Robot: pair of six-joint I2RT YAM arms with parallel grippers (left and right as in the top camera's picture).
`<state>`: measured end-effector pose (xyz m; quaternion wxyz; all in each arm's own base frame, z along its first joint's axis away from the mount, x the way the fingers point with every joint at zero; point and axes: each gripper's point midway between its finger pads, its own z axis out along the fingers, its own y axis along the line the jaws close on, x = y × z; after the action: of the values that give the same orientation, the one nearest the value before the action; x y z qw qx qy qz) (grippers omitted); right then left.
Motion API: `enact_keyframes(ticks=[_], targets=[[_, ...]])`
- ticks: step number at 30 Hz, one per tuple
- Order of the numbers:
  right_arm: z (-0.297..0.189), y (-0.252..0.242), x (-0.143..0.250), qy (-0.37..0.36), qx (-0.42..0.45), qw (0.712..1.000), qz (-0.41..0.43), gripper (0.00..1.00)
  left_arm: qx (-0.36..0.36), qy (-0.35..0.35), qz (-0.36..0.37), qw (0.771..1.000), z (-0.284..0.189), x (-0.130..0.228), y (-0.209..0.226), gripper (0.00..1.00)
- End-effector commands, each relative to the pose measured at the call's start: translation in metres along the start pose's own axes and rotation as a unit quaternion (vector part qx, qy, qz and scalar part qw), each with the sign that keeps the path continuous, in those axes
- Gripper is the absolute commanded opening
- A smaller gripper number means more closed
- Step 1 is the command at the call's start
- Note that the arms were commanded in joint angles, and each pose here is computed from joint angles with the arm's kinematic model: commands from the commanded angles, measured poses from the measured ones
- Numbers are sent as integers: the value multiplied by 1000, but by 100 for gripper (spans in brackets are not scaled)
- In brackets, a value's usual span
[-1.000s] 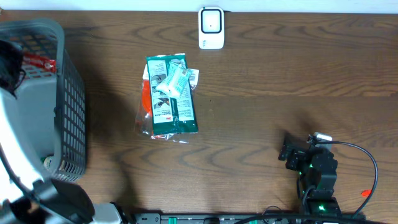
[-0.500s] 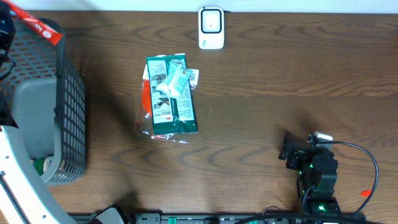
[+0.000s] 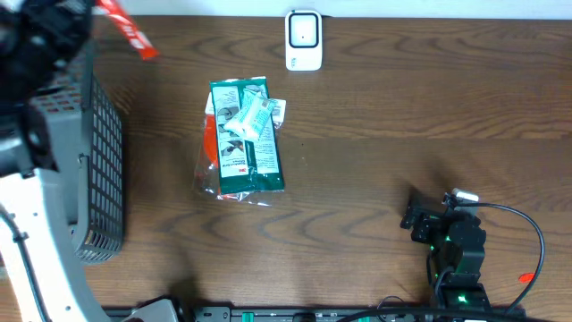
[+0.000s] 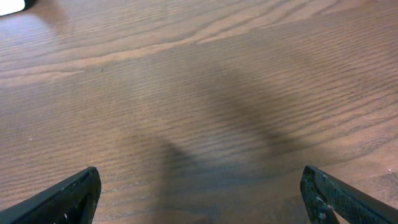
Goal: Scan the item barcode
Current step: 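Lift the Nescafe stick out of the basket toward the table center, then release the Nescafe stick onto the table right of the gloves bag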
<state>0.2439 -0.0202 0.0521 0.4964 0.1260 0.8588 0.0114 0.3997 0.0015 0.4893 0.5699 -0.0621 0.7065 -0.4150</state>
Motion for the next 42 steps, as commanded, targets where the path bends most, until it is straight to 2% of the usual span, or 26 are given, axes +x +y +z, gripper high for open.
enact_keyframes(ticks=[1,5,9,14,21,28,33,40,42], targets=[[0,-2,-1,-4,7,1000,5,99,35,37,55,997,23,22,-10,8],[0,-2,-2,-6,6,1000,6,99,72,87,89,990,54,56,-14,8],[0,-2,-2,-6,6,1000,5,99,140,150,120,971,80,99,-15,8],[0,-2,-2,-6,6,1000,6,99,144,219,104,959,109,150,24,8],[0,-2,-2,-6,6,1000,5,99,95,328,-3,940,129,232,105,8],[0,-2,-2,-5,6,1000,5,99,59,407,-115,904,129,302,160,8],[0,-2,-1,-3,7,1000,5,99,165,414,-139,885,125,319,142,8],[0,-2,-1,-3,7,1000,5,99,317,357,-109,872,116,300,105,8],[0,-3,-1,-4,9,1000,5,99,325,352,-100,872,115,300,104,8]])
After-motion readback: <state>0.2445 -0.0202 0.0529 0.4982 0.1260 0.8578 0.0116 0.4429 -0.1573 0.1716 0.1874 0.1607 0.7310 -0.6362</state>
